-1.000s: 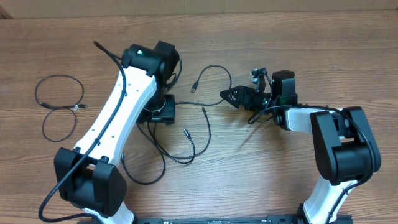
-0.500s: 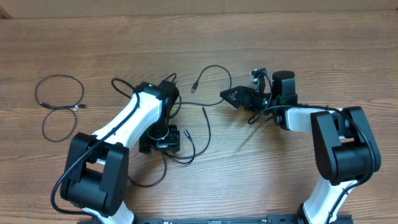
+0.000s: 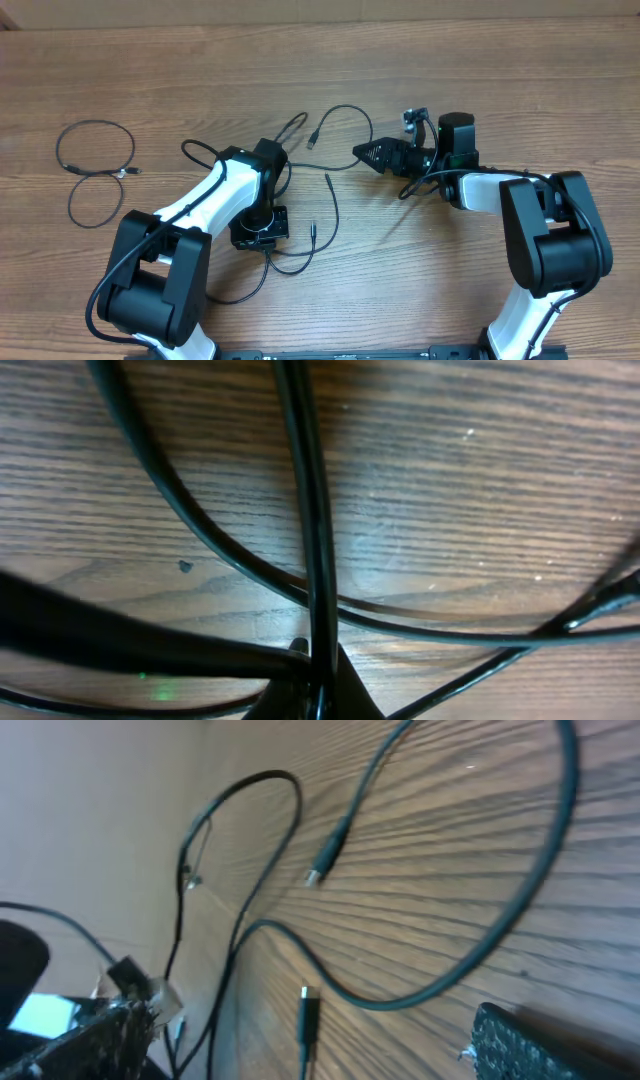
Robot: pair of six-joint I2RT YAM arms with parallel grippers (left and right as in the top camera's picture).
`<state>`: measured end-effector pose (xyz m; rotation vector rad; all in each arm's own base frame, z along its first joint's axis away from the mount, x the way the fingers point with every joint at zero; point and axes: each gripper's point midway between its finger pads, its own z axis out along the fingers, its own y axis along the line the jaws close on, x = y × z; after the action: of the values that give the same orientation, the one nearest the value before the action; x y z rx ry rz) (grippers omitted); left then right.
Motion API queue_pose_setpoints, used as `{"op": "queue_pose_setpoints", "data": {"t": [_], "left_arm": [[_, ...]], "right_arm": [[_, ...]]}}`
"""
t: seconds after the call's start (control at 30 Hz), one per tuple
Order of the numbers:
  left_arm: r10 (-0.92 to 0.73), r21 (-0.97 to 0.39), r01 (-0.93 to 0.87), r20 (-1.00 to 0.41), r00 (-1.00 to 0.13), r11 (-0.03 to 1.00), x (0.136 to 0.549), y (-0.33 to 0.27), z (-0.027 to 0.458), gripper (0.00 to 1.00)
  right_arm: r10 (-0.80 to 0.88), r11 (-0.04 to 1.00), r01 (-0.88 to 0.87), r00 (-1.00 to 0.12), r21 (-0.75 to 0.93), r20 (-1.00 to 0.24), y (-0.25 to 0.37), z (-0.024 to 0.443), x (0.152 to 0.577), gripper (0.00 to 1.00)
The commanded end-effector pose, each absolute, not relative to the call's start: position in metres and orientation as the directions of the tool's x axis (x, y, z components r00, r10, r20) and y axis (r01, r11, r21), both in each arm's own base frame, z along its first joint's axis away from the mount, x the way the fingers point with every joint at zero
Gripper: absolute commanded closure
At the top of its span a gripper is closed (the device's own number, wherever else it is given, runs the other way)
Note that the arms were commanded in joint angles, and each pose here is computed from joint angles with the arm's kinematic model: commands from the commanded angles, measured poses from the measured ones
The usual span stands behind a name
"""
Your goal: Untangle cables
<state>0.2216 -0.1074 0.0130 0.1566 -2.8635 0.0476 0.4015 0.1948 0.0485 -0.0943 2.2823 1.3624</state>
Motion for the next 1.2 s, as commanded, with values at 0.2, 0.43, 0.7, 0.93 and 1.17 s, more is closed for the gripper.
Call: {"op": "queue_pose_setpoints", "data": {"t": [0.2, 0.43, 0.7, 0.93, 1.17], "left_arm": [[-0.035, -0.217, -0.024, -0.046, -0.998, 0.976, 0.262, -0.130, 0.111, 0.96], [-0.032, -0.332, 0.149, -0.484, -0.874, 0.932, 0.285, -0.138, 0.258, 0.96], [-0.091, -0.266, 0.159, -0.730, -0.677, 0.951, 0.291, -0.112, 0.339, 0.92], [-0.089, -0.227, 0.108, -0.713, -0.695, 0.968, 0.298, -0.105, 0.327, 0.96], [-0.198, -0.452, 0.246, -0.731, -0.653, 0.857, 0.304, -0.141, 0.368, 0.96]], "right_arm": [[0.140, 0.436, -0.291, -0.913, 0.851, -0.384, 0.202, 0.051, 0.387, 0.00], [0.180, 0.465, -0.164, -0.945, 0.870, -0.274, 0.198, 0.038, 0.383, 0.00], [0.189, 0.463, -0.136, -0.950, 0.876, -0.247, 0.198, 0.037, 0.382, 0.00], [0.381, 0.522, 0.329, -0.916, 0.787, 0.130, 0.178, -0.008, 0.358, 0.00], [0.316, 0.484, 0.301, -0.936, 0.822, 0.156, 0.187, 0.001, 0.349, 0.00]]}}
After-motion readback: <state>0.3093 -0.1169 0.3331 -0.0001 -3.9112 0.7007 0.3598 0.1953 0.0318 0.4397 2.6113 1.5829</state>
